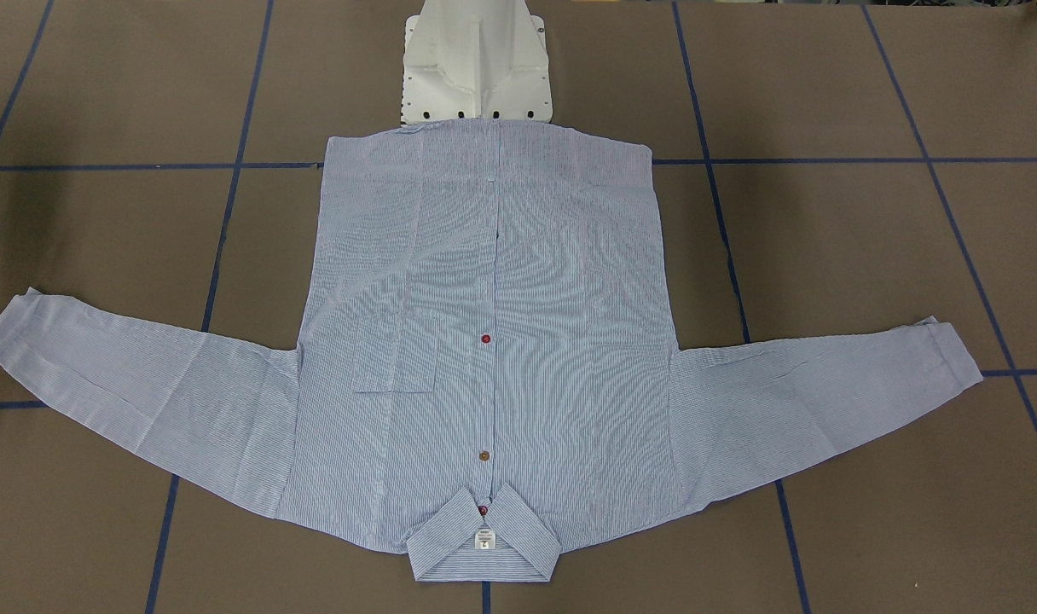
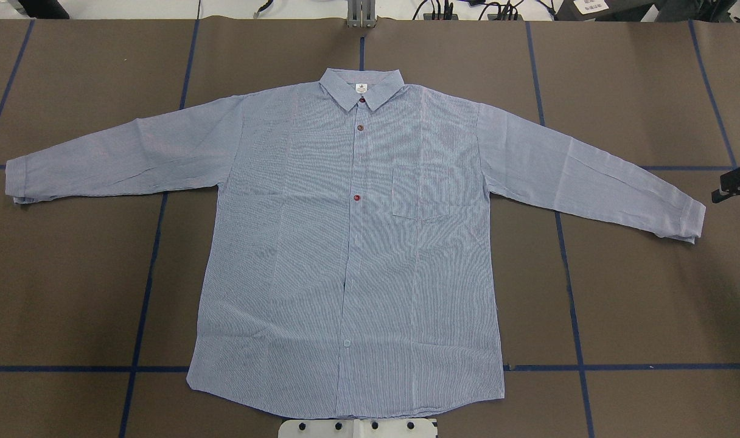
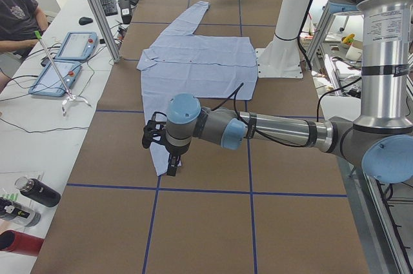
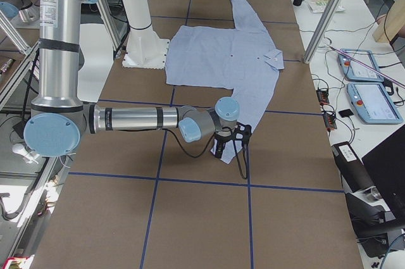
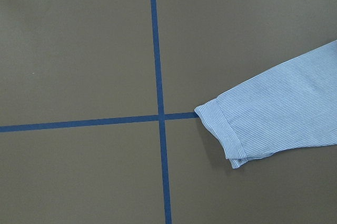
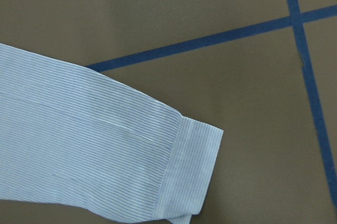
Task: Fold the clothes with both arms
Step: 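Lower the right gripper onto the nearest sleeve cuff and grasp it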
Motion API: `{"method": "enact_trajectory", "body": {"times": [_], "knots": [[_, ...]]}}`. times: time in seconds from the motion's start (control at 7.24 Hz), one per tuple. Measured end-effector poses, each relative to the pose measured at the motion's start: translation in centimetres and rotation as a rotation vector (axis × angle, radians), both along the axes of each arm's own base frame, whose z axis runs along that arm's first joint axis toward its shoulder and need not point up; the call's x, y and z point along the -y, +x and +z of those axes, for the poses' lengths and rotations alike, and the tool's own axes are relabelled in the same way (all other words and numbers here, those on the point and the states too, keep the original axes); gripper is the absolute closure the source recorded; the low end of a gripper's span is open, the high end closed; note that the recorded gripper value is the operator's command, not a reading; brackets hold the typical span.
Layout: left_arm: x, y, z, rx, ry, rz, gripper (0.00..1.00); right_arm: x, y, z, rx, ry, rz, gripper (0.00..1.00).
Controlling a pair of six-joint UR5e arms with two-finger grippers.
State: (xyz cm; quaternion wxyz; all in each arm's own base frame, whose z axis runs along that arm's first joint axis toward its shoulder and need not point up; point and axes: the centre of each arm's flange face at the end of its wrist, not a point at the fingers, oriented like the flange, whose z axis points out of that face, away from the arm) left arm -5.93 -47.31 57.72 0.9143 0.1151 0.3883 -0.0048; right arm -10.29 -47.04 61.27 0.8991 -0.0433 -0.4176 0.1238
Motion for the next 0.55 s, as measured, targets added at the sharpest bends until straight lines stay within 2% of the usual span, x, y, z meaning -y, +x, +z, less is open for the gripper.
{"method": "enact_trajectory", "body": {"times": [0.28,0.55], "knots": [[0.1,0.0,0.0,0.014,0.002,-0.003,0.0,-0.5,-3.9,-0.5,0.018,-0.066,0.135,0.01],[0.1,-0.3,0.3,0.052,0.002,-0.015,0.0,-1.2,-5.8,1.2,0.001,-0.131,0.2,0.02]]}}
